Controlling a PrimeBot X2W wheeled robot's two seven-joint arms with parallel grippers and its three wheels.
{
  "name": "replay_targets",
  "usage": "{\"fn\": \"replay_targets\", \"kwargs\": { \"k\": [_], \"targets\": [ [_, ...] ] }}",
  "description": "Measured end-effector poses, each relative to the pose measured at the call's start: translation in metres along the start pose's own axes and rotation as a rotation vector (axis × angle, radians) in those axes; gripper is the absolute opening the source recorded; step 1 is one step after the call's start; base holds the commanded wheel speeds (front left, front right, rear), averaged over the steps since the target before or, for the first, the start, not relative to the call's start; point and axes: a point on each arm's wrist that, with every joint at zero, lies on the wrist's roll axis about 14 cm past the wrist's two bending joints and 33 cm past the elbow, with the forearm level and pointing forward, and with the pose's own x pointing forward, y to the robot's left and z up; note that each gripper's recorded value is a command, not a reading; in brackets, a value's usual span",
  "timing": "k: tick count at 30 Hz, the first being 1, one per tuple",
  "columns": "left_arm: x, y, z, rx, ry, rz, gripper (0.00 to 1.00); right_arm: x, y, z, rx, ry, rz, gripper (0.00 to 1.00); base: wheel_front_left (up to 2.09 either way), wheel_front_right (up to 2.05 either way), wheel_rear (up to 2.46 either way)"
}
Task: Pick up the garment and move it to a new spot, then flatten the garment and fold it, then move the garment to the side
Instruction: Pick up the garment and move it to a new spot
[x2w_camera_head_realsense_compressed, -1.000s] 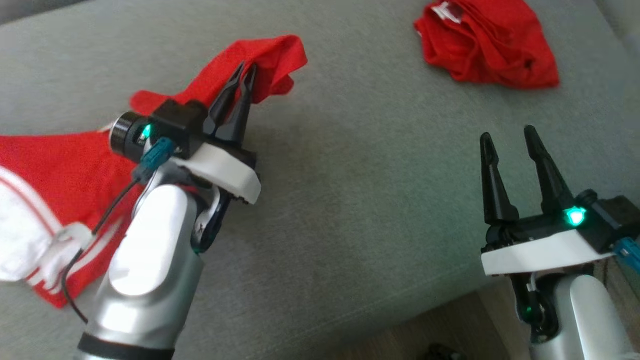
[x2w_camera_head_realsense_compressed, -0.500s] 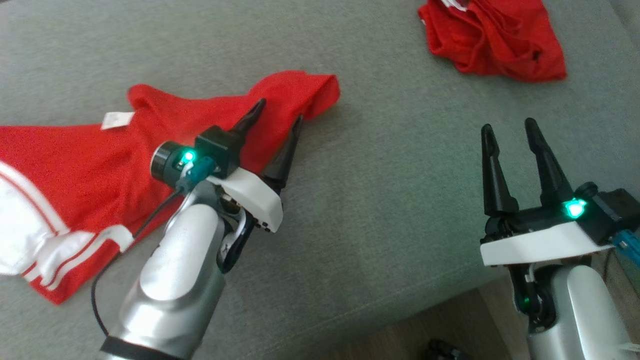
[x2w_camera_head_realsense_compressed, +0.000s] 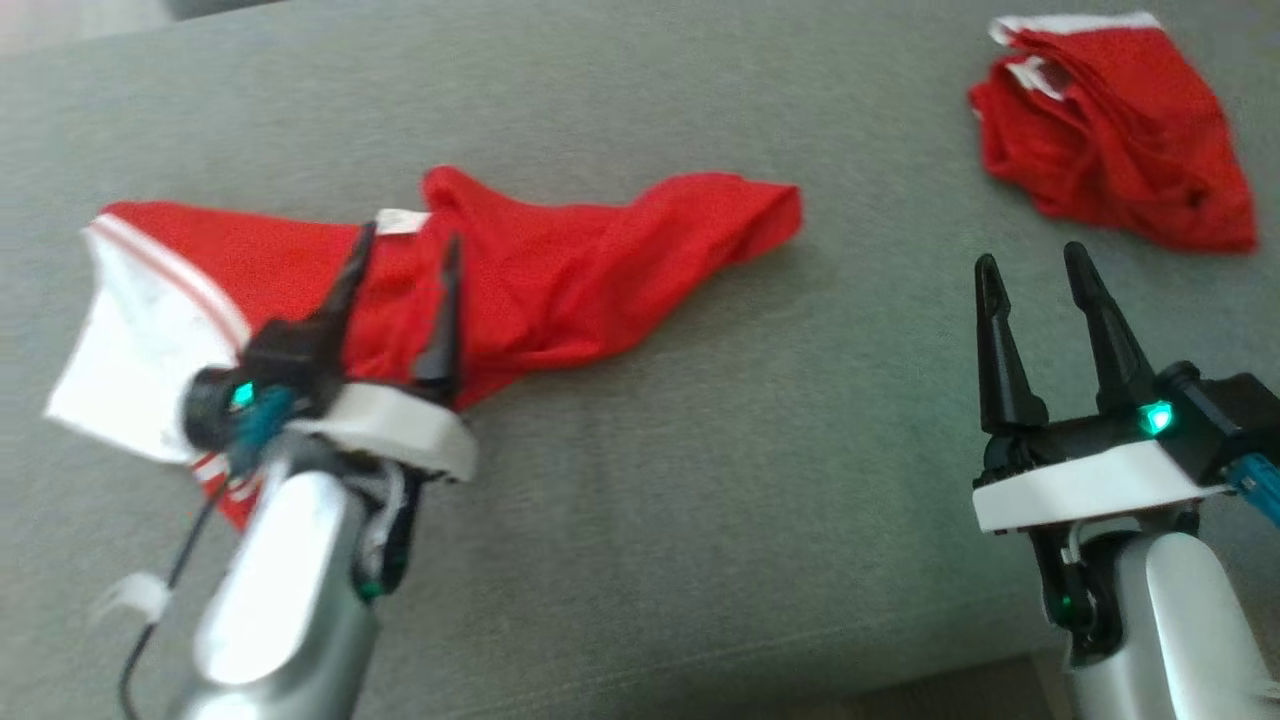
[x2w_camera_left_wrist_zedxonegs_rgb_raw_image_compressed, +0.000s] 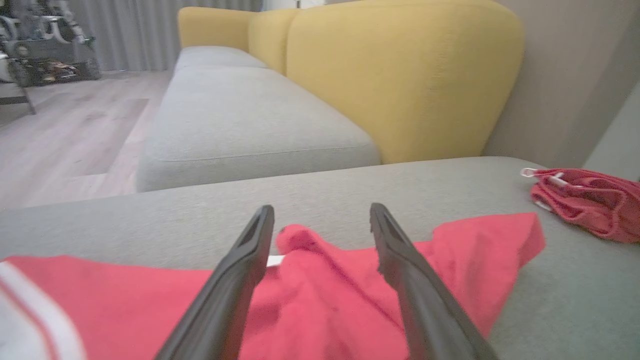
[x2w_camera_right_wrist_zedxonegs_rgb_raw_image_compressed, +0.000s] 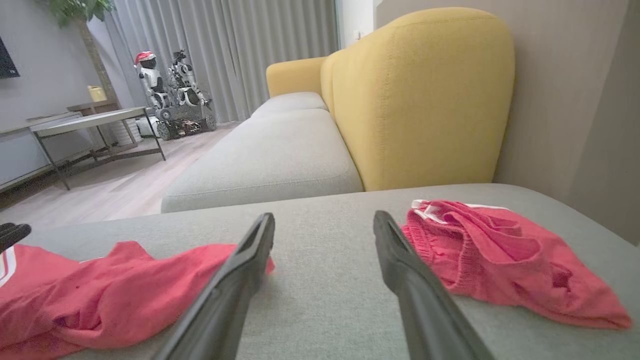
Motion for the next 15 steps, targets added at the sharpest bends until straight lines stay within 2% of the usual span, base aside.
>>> {"fn": "replay_targets", "kwargs": {
  "k": [7,15],
  "targets": [
    [-0.043,0.064,0.014,0.032,-0.019,0.186,1.00,0.009,0.027,0.000,0.006,0.003,0.080,1.00,0.00,0.00,0.00],
    [-0.086,0.085,0.020,0.046,-0.022,0.272,1.00,0.004,0.044,-0.002,0.004,0.019,0.128,1.00,0.00,0.00,0.00]
  ]
}}
